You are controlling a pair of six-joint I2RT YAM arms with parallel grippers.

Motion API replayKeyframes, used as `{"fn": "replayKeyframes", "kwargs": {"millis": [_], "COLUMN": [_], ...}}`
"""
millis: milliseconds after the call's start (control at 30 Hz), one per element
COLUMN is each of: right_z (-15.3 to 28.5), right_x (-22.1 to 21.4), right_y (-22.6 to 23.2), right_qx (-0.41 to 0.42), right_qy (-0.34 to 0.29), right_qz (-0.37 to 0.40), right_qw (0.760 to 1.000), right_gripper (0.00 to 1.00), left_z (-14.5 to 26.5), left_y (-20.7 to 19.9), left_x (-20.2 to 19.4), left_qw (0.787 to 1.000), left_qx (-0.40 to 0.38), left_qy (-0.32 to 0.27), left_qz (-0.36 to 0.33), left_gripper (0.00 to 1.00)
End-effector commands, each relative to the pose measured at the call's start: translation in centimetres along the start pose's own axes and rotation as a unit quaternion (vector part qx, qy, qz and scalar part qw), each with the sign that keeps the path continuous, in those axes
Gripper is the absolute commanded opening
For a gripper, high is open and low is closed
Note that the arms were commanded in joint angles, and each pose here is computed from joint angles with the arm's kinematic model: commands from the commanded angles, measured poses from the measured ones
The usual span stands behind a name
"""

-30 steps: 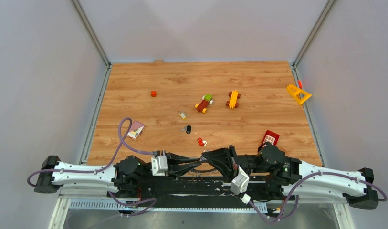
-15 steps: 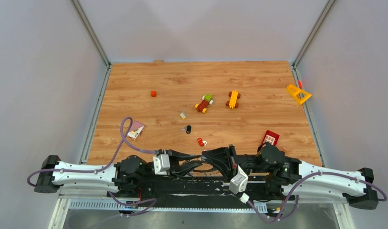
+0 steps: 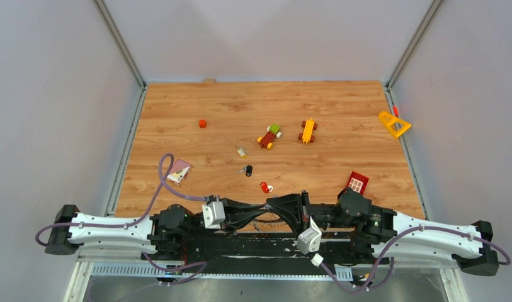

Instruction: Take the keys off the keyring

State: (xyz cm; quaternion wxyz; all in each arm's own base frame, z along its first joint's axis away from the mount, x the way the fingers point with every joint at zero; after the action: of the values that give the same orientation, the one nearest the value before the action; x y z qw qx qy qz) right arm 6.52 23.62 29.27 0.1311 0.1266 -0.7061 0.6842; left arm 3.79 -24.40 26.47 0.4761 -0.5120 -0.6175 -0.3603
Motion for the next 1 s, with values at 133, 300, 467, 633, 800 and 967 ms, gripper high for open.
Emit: {"fn": "replayKeyframes", "kwargs": {"millis": [133, 300, 467, 633, 800, 967], "right_z": [0.4, 0.4, 0.5, 0.5, 0.7, 1.2], "right_x": [1.2, 1.3, 1.4, 1.4, 1.4, 1.3], "right_y": [-3.3, -3.4, -3.5, -3.4, -3.2, -3.0], "right_qx": [-0.054, -0.056, -0.057, -0.056, -0.05, -0.049], "right_qy": [-0.017, -0.019, -0.021, -0.022, -0.017, -0.009], "right_qz": [0.017, 0.017, 0.016, 0.015, 0.01, -0.011], "right_qw": [0.998, 0.998, 0.998, 0.998, 0.999, 0.999], "right_gripper": [0.0, 0.0, 0.0, 0.0, 0.0, 0.0], "left_z": [-0.6, -0.8, -0.8, -0.8, -0.7, -0.5], "left_y": [0.2, 0.3, 0.4, 0.5, 0.7, 1.4], "left_x": [1.7, 1.4, 1.0, 1.0, 0.9, 0.7], "left_qw": [1.0, 1.0, 0.999, 0.999, 0.998, 0.995], "left_qx": [0.016, 0.02, 0.025, 0.031, 0.031, 0.05], "left_qy": [-0.009, 0.007, 0.018, 0.029, 0.043, 0.068], "left_qz": [0.01, 0.008, 0.006, 0.001, -0.023, -0.05], "left_gripper": [0.36, 0.22, 0.11, 0.0, 0.0, 0.0]}}
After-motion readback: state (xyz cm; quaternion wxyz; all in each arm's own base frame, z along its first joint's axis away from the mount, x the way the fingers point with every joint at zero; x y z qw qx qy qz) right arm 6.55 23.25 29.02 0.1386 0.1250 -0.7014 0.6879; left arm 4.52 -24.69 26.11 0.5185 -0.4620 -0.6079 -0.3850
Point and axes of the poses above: each gripper's point midway between its finger pads, its own z axis back along the fingers, its own y axis along the line the jaws close on, x = y × z, the point moved 6 cm from there along z, back along the fingers, and after that the axes turned 6 degrees about z, right-handed, at the moved point
